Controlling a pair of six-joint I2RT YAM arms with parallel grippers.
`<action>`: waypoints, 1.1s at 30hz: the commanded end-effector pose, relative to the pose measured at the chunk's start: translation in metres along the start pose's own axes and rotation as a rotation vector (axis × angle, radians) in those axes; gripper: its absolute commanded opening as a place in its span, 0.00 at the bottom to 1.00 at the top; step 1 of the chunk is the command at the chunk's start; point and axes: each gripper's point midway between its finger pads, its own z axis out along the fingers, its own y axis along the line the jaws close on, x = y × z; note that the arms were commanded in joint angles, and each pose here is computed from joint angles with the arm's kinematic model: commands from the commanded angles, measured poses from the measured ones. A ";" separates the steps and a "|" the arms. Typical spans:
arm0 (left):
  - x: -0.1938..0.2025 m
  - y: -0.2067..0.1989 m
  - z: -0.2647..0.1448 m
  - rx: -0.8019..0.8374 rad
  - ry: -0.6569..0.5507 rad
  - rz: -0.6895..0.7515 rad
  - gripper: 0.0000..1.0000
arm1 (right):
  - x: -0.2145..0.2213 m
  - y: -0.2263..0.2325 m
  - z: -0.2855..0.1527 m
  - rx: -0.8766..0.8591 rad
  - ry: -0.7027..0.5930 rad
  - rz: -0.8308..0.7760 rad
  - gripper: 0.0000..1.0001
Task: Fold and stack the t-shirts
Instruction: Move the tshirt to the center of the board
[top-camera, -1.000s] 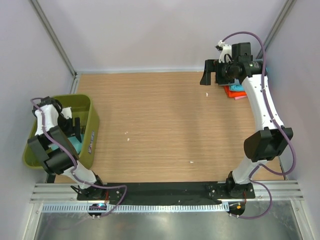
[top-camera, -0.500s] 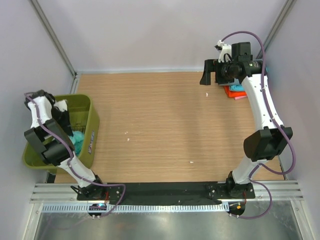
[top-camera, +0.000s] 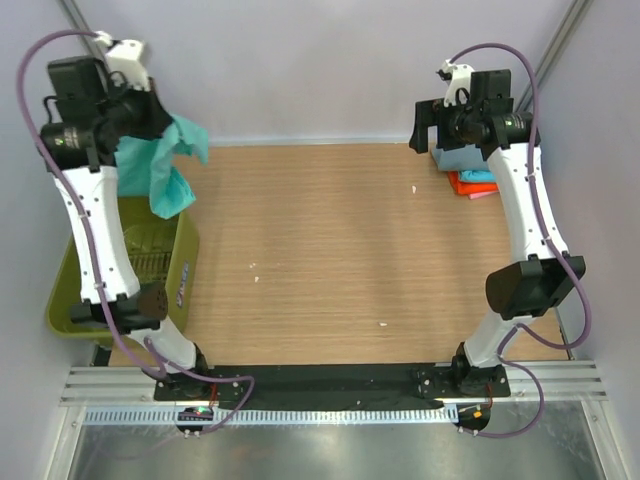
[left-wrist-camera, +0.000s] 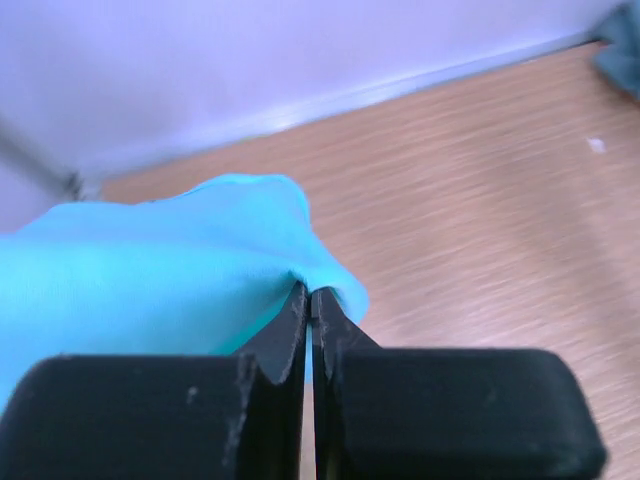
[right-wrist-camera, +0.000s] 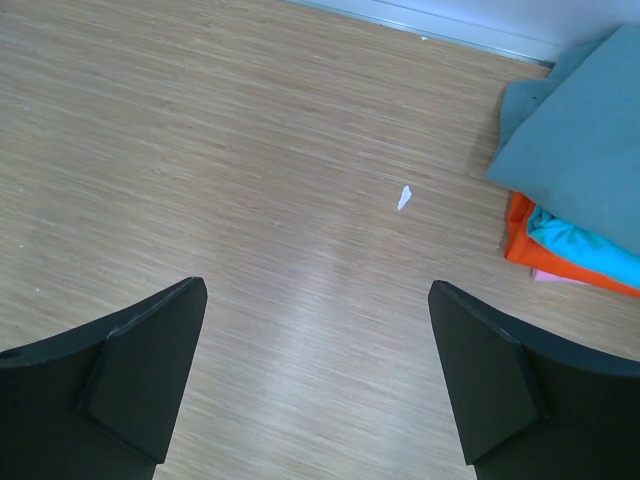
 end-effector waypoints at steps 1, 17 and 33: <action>-0.064 -0.074 -0.006 0.140 -0.275 0.210 0.00 | -0.010 -0.012 0.000 0.060 -0.039 -0.025 1.00; -0.039 -0.203 0.040 0.576 -0.183 0.046 0.69 | 0.000 -0.042 -0.013 0.183 -0.024 -0.001 1.00; 0.201 -0.141 0.070 0.237 0.462 -0.021 0.84 | 0.150 0.140 -0.013 -0.542 0.397 -0.820 0.92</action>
